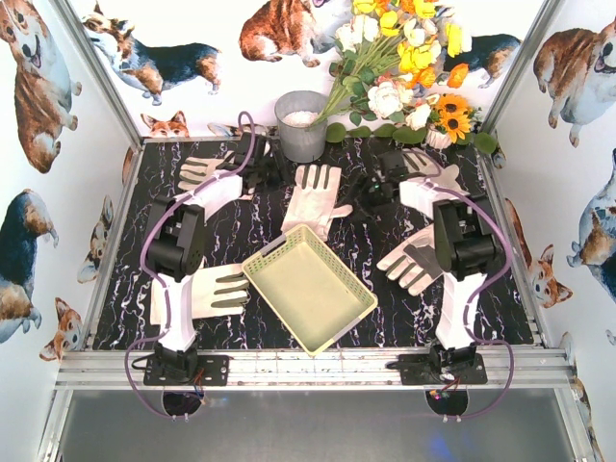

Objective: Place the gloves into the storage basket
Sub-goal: Pair the glove with the glove, then pick up the glove from the center of the board.

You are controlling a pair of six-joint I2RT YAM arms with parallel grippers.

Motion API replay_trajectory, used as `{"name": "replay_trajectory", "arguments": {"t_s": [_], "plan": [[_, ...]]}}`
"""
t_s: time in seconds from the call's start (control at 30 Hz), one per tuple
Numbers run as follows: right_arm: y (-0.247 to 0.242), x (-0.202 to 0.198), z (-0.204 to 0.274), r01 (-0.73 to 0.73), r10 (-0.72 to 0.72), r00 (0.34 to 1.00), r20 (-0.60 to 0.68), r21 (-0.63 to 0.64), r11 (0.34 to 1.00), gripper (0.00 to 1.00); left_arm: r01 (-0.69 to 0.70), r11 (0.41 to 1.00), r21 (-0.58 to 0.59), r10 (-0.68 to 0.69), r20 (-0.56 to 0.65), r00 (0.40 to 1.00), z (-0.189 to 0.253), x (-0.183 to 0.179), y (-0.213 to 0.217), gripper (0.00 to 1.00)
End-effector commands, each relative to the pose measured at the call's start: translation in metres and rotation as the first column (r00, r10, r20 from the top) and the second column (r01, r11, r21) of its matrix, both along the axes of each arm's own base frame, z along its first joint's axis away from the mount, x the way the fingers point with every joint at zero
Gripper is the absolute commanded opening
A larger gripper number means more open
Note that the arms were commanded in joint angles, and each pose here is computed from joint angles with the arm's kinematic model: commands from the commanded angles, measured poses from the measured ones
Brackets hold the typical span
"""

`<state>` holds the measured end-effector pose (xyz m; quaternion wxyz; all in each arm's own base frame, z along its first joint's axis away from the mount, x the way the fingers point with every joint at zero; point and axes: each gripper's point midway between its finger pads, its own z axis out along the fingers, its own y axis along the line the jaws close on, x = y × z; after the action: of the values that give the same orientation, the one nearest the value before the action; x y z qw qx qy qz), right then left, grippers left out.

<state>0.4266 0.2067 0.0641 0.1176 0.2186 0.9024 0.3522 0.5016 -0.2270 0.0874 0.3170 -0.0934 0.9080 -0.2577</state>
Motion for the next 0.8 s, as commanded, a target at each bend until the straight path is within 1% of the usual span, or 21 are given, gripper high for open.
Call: {"name": "replay_trajectory", "arguments": {"t_s": [0.0, 0.2, 0.27, 0.33, 0.4, 0.53, 0.6, 0.67, 0.77], "plan": [[0.023, 0.020, 0.008, 0.028, -0.031, 0.999, 0.029, 0.097, 0.995, 0.63, 0.040, 0.998, -0.058, -0.044, -0.085, 0.995, -0.027, -0.003, -0.006, 0.55], [0.022, 0.023, -0.007, 0.049, -0.050, 0.999, 0.011, 0.084, 0.995, 0.62, 0.047, 0.989, -0.141, -0.065, -0.125, 0.990, -0.044, -0.006, -0.018, 0.54], [0.022, 0.021, -0.018, 0.043, -0.042, 0.999, -0.018, 0.080, 0.996, 0.58, 0.043, 0.986, -0.161, -0.066, -0.142, 0.988, -0.052, -0.007, -0.019, 0.49], [0.023, 0.021, -0.024, 0.036, -0.034, 0.999, -0.023, 0.070, 0.997, 0.55, 0.047, 0.985, -0.164, -0.074, -0.160, 0.984, -0.059, -0.010, -0.020, 0.46], [0.023, 0.021, -0.027, 0.032, -0.030, 0.999, -0.024, 0.062, 0.998, 0.50, 0.055, 0.983, -0.174, -0.085, -0.172, 0.981, -0.061, -0.014, -0.022, 0.39], [0.031, 0.021, -0.031, 0.021, -0.018, 0.999, -0.029, 0.094, 0.995, 0.49, 0.072, 0.981, -0.181, -0.106, -0.186, 0.977, -0.065, -0.024, -0.023, 0.29], [0.039, 0.021, -0.032, 0.005, -0.002, 1.000, -0.025, 0.114, 0.993, 0.48, 0.057, 0.981, -0.183, -0.095, -0.201, 0.975, -0.071, -0.029, -0.022, 0.27], [0.047, 0.021, -0.032, -0.019, 0.021, 1.000, -0.016, 0.139, 0.990, 0.45, 0.033, 0.979, -0.202, -0.077, -0.210, 0.975, -0.075, -0.031, -0.022, 0.22], [0.057, 0.022, -0.031, -0.041, 0.043, 0.999, -0.008, 0.170, 0.985, 0.42, 0.026, 0.976, -0.218, -0.072, -0.209, 0.975, -0.076, -0.033, -0.026, 0.16]]}}
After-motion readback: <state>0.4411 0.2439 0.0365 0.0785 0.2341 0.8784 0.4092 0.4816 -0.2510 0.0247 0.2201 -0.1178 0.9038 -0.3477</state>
